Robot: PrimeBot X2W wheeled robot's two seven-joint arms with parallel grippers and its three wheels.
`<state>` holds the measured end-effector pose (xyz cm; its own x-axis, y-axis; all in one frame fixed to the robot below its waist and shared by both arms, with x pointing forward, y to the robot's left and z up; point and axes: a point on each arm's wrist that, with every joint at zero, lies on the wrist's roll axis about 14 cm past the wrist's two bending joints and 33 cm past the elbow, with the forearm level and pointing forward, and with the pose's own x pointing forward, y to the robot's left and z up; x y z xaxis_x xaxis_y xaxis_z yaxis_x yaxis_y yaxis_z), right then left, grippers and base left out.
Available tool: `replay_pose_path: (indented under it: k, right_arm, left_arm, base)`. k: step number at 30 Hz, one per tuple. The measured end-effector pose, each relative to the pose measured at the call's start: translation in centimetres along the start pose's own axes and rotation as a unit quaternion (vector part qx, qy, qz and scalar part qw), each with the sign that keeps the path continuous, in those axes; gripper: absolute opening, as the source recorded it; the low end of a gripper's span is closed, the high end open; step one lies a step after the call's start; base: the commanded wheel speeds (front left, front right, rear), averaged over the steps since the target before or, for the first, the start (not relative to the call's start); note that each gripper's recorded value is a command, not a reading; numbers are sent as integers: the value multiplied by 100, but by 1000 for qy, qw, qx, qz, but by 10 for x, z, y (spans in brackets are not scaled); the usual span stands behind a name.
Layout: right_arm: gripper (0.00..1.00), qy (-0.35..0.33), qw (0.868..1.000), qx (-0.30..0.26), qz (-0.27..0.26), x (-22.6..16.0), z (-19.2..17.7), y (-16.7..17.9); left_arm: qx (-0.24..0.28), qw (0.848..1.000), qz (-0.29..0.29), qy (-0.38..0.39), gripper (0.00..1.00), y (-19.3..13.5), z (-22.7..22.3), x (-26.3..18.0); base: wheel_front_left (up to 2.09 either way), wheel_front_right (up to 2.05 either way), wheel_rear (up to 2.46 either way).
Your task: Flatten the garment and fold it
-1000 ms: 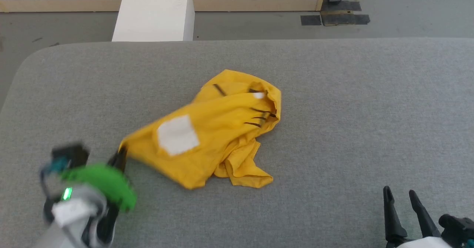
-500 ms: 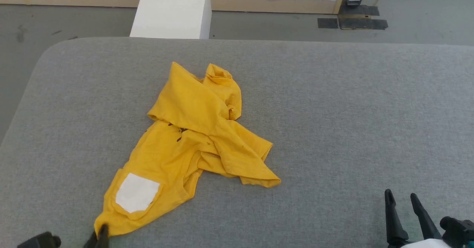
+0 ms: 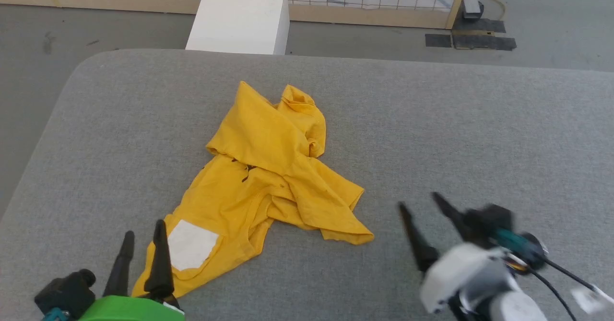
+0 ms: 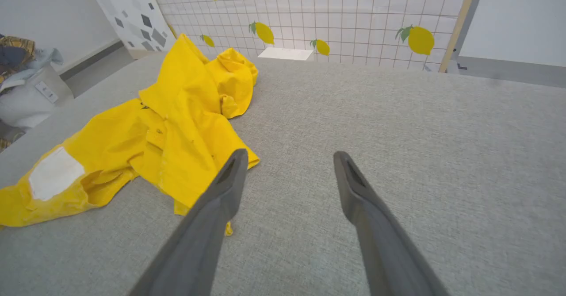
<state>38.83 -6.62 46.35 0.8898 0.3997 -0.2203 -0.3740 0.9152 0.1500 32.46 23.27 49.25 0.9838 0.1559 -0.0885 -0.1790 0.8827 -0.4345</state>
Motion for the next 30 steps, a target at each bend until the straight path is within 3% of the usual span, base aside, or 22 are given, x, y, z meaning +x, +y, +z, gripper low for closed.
replay_pose_path:
  k: [3, 6, 11, 18, 19, 21, 22, 26, 30]
  right_arm:
    - [100, 75, 995, -42, 52, 16, -11, 33]
    - [100, 154, 980, -79, 94, 24, -29, 55]
    - [100, 228, 954, -147, 124, 35, -45, 54]
    - [100, 301, 927, -157, 157, 31, -85, 68]
    - [58, 303, 927, -152, 161, 31, -87, 71]
    - [10, 297, 927, -157, 167, 33, -87, 76]
    - [0, 293, 928, -157, 168, 35, -86, 76]
    - [0, 273, 938, -150, 150, 42, -83, 66]
    - [0, 229, 962, -93, 112, 57, -60, 51]
  left_arm:
    - [-1, 1000, 2, -2, 100, 1, -5, -3]
    - [0, 1000, 11, -4, 100, 8, -7, -6]
    - [-6, 999, 36, -9, 100, 23, -8, -14]
    - [-12, 998, 61, -13, 100, 38, -9, -25]
    - [-11, 998, 64, -14, 100, 39, -9, -25]
    - [-10, 997, 69, -15, 100, 43, -8, -27]
    - [-9, 997, 70, -14, 100, 43, -8, -27]
    - [-7, 998, 68, -15, 100, 43, -9, -24]
    - [-7, 998, 54, -9, 100, 37, -12, -17]
  base:
    - [0, 0, 0]
    - [0, 0, 0]
    - [0, 0, 0]
    - [0, 0, 0]
    - [0, 0, 0]
    - [0, 0, 0]
    - [0, 0, 0]
    - [0, 0, 0]
    - [0, 0, 0]
